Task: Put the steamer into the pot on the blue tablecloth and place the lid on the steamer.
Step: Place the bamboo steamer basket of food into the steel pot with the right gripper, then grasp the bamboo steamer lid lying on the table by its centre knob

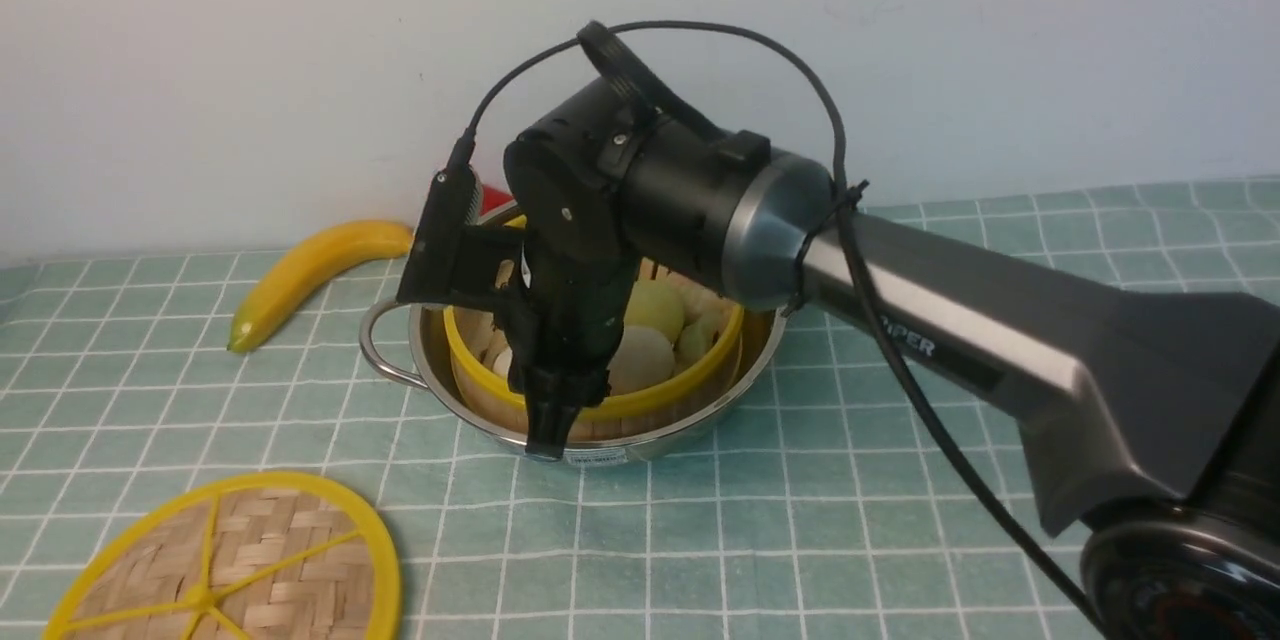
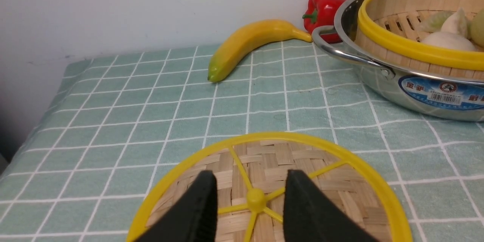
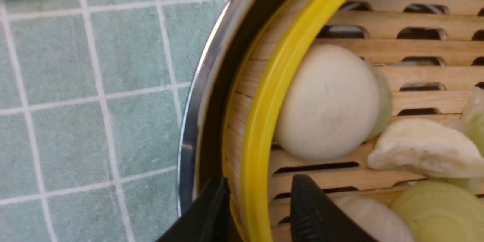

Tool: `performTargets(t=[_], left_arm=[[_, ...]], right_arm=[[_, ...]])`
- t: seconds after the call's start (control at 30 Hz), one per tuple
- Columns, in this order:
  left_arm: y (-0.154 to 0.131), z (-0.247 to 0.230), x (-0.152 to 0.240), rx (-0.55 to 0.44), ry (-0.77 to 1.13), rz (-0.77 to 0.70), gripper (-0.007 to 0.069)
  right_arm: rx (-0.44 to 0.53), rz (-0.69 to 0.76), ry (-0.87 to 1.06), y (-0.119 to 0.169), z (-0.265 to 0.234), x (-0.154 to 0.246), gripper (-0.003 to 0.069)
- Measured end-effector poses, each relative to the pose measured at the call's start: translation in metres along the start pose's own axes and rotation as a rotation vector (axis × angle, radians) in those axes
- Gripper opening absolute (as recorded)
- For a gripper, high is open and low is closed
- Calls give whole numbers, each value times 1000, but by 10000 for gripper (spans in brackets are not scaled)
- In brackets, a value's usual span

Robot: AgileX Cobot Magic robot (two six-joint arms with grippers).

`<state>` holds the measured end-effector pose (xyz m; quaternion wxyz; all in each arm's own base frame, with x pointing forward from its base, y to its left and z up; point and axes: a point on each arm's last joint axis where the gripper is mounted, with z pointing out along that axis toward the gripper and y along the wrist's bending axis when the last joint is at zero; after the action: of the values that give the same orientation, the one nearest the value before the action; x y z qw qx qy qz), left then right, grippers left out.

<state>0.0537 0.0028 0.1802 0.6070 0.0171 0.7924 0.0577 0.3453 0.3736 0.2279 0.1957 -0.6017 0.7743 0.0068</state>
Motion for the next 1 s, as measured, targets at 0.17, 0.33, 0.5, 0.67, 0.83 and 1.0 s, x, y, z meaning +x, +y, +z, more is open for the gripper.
performTargets(t=[0.17, 0.33, 0.5, 0.67, 0.83, 1.0], left_arm=[[0, 0, 0, 0, 0, 0, 243], [0, 0, 0, 0, 0, 0, 243], [0, 0, 0, 0, 0, 0, 243], [0, 0, 0, 0, 0, 0, 243], [0, 0, 0, 0, 0, 0, 243], [0, 0, 0, 0, 0, 0, 243]], right_arm=[[13, 76, -35, -2, -20, -2, 244], [69, 225, -169, -9, -95, -5, 79], [155, 343, -301, -14, -172, 3, -15], [188, 476, -420, -13, -232, 17, -15], [200, 496, -480, -10, -261, 25, -8], [233, 484, -508, -11, -272, 28, -1]])
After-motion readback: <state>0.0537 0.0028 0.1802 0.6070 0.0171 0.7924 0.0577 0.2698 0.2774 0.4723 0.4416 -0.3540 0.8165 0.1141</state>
